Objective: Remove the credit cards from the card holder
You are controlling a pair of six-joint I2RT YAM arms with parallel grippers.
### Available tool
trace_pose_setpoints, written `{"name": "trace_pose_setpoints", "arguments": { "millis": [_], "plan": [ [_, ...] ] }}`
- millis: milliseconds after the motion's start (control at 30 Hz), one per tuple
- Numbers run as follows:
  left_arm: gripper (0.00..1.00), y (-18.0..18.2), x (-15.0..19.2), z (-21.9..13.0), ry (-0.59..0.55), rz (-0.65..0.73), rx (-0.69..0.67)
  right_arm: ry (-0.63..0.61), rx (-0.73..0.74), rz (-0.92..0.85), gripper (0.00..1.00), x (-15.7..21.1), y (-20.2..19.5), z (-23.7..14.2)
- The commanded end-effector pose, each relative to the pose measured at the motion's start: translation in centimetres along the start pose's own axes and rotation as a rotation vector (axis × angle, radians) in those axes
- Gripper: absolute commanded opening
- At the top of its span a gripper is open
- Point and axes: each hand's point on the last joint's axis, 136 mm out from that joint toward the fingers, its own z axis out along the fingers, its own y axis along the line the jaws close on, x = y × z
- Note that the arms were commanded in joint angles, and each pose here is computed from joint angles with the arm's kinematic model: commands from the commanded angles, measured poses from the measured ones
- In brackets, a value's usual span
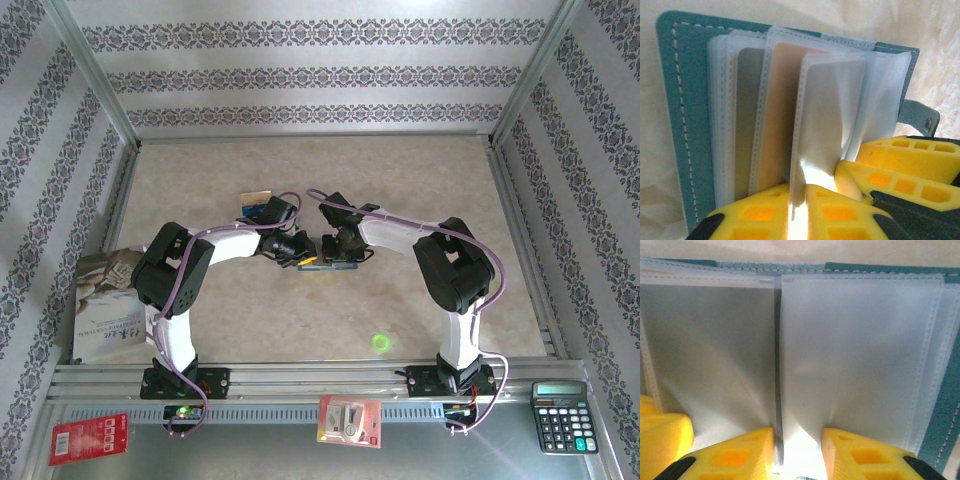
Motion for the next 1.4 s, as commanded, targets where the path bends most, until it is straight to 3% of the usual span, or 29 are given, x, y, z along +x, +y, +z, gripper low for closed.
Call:
{"name": "trace_pose_setpoints", "arguments": {
  "millis": [0, 100, 400, 533, 733, 1033, 1200, 1367],
  "plan": [
    [0.08, -1.2, -0.3, 0.2, -0.006, 0.031, 0.021, 0.058, 0.035, 0.031, 0.33, 1.7, -1.9, 1.6],
    [0.00, -0.9, -0.3, -0.5, -0.017, 0.051, -0.015, 0.014, -0.002, 0.031, 0.34, 0.9, -1.3, 0.1],
    [0.00, 1.2, 0.5, -4.2, -0.021, 0.155, -0.202, -0.160, -0.130, 0.065, 0.38, -1.6, 0.1, -6.0],
    [0.00, 1.1, 0.7, -5.0, -0.014, 0.172, -0.223, -0.198, -0.165, 0.089, 0.39, -2.0, 0.1, -7.4],
    [0.24, -2.3, 0.5, -3.6, 0.011, 0.148, -0.033, -0.229, -0.181, 0.120, 0.38, -2.2, -0.5, -8.4],
    [0.43, -7.6, 0.5, -1.7, 0.043, 0.113, 0.230, -0.274, -0.182, 0.171, 0.38, -2.4, -2.2, -9.5],
    [0.47, -7.0, -0.2, -1.2, 0.025, 0.064, 0.227, -0.286, -0.189, 0.179, 0.38, -2.4, -2.4, -9.8],
    [0.47, -5.0, -1.7, -3.0, -0.057, 0.040, 0.162, -0.274, -0.206, 0.159, 0.38, -2.1, -1.8, -9.6]
  ]
}}
